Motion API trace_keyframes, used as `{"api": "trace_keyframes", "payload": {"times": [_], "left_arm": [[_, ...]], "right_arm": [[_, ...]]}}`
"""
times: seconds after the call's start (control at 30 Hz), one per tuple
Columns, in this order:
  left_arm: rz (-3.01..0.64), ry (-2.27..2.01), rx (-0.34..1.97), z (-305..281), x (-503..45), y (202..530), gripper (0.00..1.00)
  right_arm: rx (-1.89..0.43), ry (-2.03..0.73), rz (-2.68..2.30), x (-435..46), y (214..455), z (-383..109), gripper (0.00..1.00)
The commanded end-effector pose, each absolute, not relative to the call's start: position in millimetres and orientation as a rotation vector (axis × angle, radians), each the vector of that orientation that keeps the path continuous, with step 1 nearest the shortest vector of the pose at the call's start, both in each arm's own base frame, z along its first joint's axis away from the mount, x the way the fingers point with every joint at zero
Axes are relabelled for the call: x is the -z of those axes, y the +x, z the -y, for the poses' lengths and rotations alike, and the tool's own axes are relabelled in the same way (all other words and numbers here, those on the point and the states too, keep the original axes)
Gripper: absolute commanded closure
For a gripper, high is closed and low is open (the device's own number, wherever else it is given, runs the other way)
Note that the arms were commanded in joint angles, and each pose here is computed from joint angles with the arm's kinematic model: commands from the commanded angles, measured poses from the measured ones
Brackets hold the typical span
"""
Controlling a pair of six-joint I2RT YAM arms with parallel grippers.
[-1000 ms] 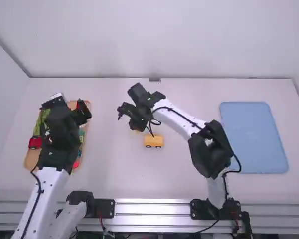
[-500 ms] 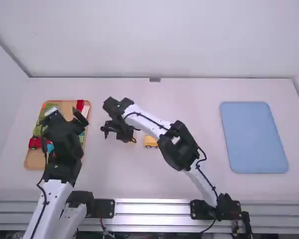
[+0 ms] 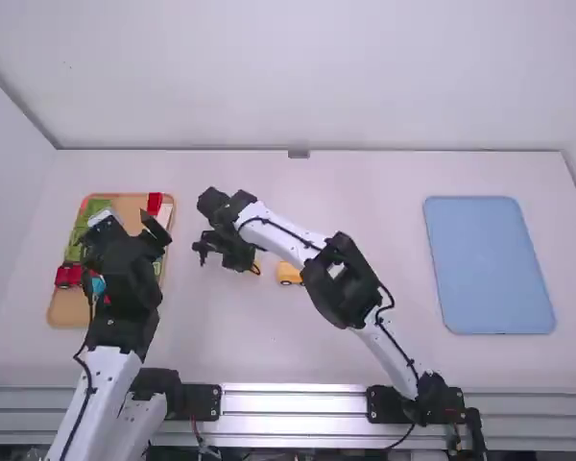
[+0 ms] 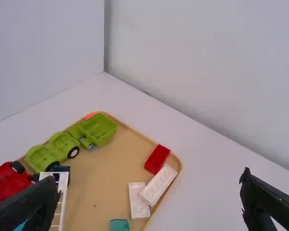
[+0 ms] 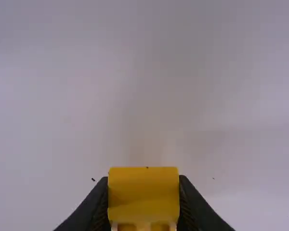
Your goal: Assemble lego blocks to make yellow taxi
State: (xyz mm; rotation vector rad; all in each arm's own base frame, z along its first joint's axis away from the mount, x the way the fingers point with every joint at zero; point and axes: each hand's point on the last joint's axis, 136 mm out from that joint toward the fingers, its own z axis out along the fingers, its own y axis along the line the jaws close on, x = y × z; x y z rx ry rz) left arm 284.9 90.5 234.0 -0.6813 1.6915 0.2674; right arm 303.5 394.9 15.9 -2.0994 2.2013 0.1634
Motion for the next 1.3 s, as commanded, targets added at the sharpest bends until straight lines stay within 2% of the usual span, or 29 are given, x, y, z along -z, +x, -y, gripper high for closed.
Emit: {"api": "trace_keyframes", "payload": {"times": [0.0, 0.1, 0.13, 0.2, 0.23, 0.27, 0.3, 0.33, 0.47, 0.63, 0.93, 1.07, 1.27], "left_arm": [[-1.689, -0.682, -0.264, -90, -233, 285, 0.01], [-1.699, -0.653, -0.218, -83, -234, 289, 0.01], [-1.704, -0.638, -0.196, -79, -234, 292, 0.01], [-1.7, -0.639, -0.194, -80, -235, 292, 0.02], [-1.7, -0.639, -0.195, -80, -235, 292, 0.01], [-1.698, -0.642, -0.2, -80, -235, 291, 0.01], [-1.7, -0.639, -0.203, -80, -235, 292, 0.01], [-1.703, -0.638, -0.205, -81, -234, 292, 0.01], [-1.736, -0.59, -0.239, -79, -230, 294, 0.01], [-1.729, -0.585, -0.239, -79, -229, 303, 0.01], [-1.82, -0.289, -0.14, -42, -209, 361, 0.01], [-1.898, -0.142, -0.099, -24, -196, 379, 0.01], [-2.015, 0.364, 0.033, 31, -169, 405, 0.01]], "right_arm": [[-0.163, -2.116, -2.228, -5, 298, -392, 0.77], [-0.165, -2.107, -2.218, -6, 301, -394, 0.62], [-0.163, -2.103, -2.217, -6, 302, -394, 0.51], [-0.151, -2.103, -2.222, -6, 303, -392, 0.43], [-0.147, -2.103, -2.222, -6, 303, -392, 0.42], [-0.109, -2.082, -2.233, -6, 308, -390, 0.2], [-0.09, -2.063, -2.245, -6, 310, -389, 0.08], [-0.078, -2.056, -2.246, -6, 311, -389, 0.01], [-0.071, -1.906, -2.295, -14, 328, -394, 0.02], [-0.094, -1.795, -2.276, -52, 350, -396, 0.02], [-0.107, -1.472, -2.312, -153, 387, -343, 0.02], [-0.104, -1.346, -2.33, -160, 392, -325, 0.02], [-0.046, -1.114, -2.284, -149, 394, -293, 0.02]]}}
